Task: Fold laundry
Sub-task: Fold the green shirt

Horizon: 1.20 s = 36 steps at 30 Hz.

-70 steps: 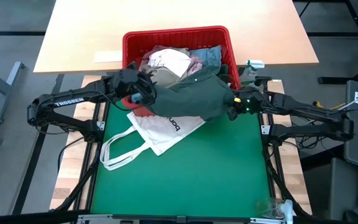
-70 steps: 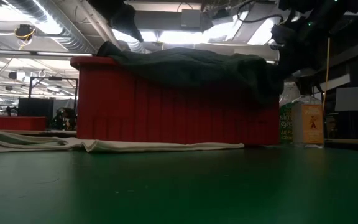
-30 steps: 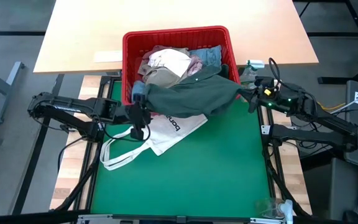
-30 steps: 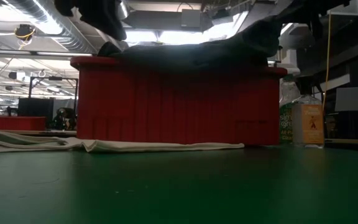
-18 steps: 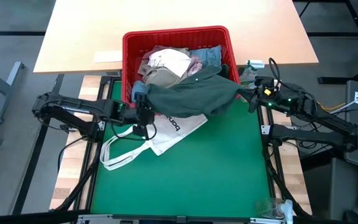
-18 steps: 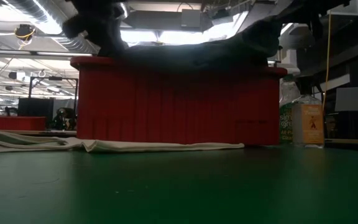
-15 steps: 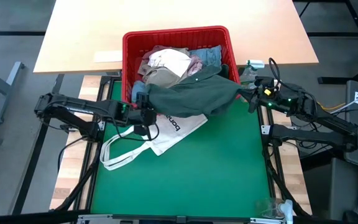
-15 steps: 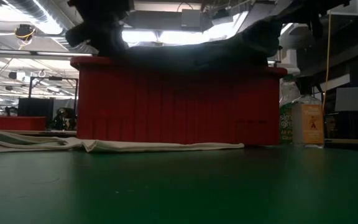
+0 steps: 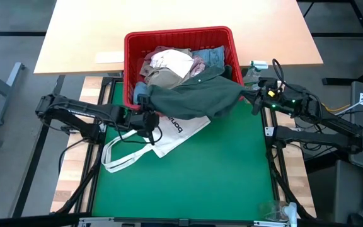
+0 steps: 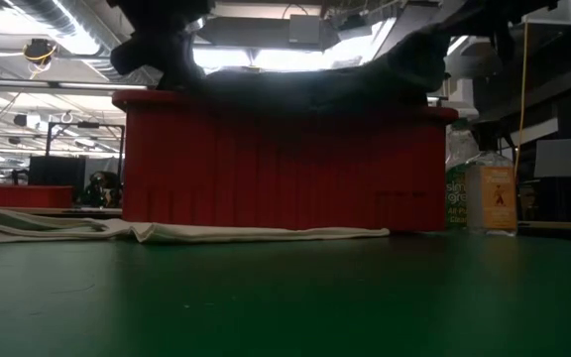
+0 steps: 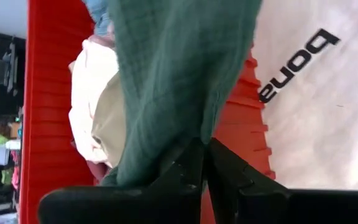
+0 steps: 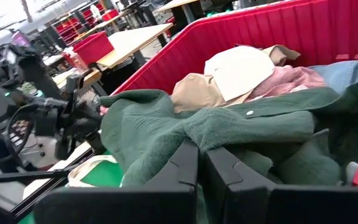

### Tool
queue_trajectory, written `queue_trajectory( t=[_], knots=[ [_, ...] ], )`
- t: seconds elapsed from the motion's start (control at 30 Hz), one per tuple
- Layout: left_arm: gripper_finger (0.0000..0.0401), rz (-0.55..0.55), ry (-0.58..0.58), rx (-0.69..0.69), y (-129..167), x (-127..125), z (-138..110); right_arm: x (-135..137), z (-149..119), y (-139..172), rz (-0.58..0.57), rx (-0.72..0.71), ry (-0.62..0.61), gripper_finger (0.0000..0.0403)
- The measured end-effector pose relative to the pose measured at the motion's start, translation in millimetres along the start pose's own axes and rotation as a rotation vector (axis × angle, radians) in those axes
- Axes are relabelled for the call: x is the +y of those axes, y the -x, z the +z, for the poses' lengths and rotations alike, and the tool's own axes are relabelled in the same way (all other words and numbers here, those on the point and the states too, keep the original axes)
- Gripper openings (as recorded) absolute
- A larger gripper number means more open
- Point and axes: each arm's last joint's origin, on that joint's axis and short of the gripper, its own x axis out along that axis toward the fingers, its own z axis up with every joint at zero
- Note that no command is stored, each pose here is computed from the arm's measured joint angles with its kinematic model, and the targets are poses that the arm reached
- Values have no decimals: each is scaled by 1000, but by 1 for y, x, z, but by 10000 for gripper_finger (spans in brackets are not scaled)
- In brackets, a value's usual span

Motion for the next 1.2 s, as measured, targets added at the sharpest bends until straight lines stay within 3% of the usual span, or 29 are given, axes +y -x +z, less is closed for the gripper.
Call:
queue_trajectory(
  t=[0.2, 0.33, 0.63, 0.73, 0.87, 1.0, 1.2],
  knots=[
    [4, 1, 55, -55, 15, 2, -2, 2, -2, 0, 89, 54, -3, 5],
    [2, -23, 112, -106, 30, -3, -3, 5, -5, 1, 178, 134, -82, 5],
    [1, -223, 163, -159, 60, -32, -8, 5, -15, 7, 288, 337, -274, 5],
    [1, -312, 220, -146, 68, -41, -11, 1, -24, 12, 252, 447, -333, 5],
    [0, -418, 294, -147, 79, -53, -12, -8, -39, 17, 120, 597, -380, 5],
    [0, -466, 341, -119, 83, -69, -9, -14, -48, 22, 16, 685, -391, 5],
    [0, -488, 396, -70, 84, -95, -3, -15, -51, 20, 0, 728, -399, 5]
  ],
)
